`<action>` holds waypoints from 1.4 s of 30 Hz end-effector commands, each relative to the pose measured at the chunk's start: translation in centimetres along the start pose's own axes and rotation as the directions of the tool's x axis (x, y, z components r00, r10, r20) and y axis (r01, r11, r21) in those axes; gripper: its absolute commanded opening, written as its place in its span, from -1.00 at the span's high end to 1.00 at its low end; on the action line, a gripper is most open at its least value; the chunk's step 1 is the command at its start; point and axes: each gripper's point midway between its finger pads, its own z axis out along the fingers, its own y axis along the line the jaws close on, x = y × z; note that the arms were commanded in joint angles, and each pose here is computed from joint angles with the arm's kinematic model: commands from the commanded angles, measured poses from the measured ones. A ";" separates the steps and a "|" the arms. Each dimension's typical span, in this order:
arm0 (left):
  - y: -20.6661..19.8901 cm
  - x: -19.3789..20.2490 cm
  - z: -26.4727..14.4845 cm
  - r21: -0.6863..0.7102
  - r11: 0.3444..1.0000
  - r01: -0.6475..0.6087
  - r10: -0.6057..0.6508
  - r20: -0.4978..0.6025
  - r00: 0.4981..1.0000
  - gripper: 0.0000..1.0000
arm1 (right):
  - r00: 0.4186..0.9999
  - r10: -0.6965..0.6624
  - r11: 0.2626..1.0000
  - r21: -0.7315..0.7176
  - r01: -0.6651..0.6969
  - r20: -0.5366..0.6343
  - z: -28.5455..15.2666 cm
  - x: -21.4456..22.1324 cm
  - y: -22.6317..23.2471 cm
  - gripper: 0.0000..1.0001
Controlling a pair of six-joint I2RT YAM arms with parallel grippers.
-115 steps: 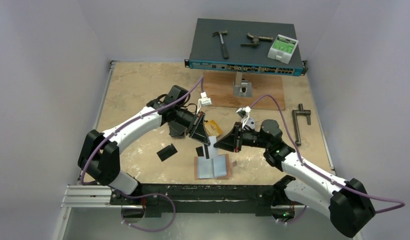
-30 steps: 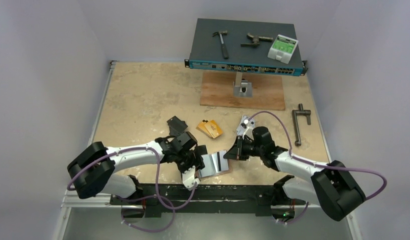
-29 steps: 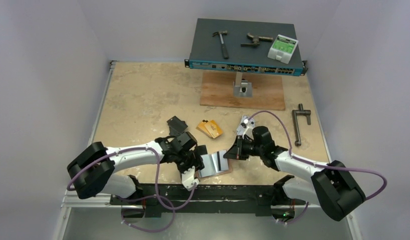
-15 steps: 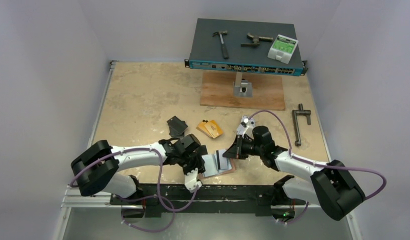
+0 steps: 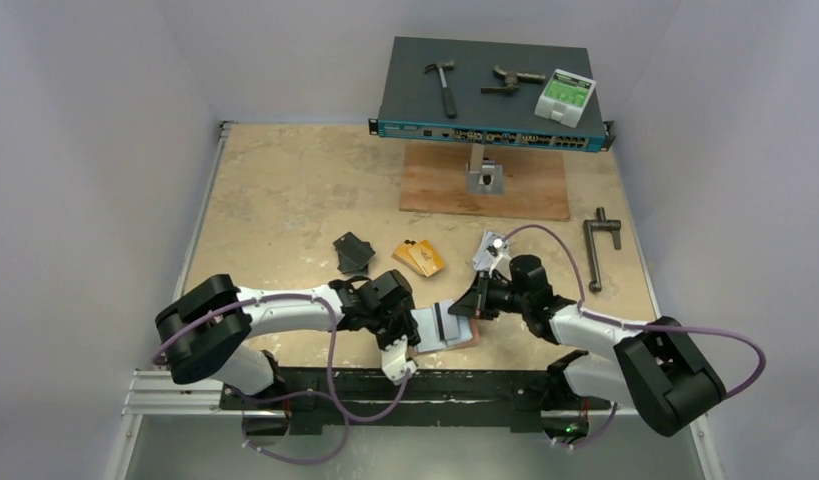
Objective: Put the credit cards into the card holder
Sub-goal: Insert the credit card into the card holder.
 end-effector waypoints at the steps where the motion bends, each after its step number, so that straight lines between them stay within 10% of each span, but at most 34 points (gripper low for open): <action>1: 0.0 -0.5 0.4 0.026 0.998 0.062 -0.062 0.010 0.998 0.30 | 0.999 -0.023 1.000 0.002 0.023 0.032 -0.6 -0.5 -0.3 1.00; 42: 1.1 -0.5 0.3 -0.003 0.992 0.127 -0.127 -0.028 0.992 0.50 | 0.994 -0.062 0.986 0.160 0.047 0.093 -0.5 -0.4 -2.0 1.00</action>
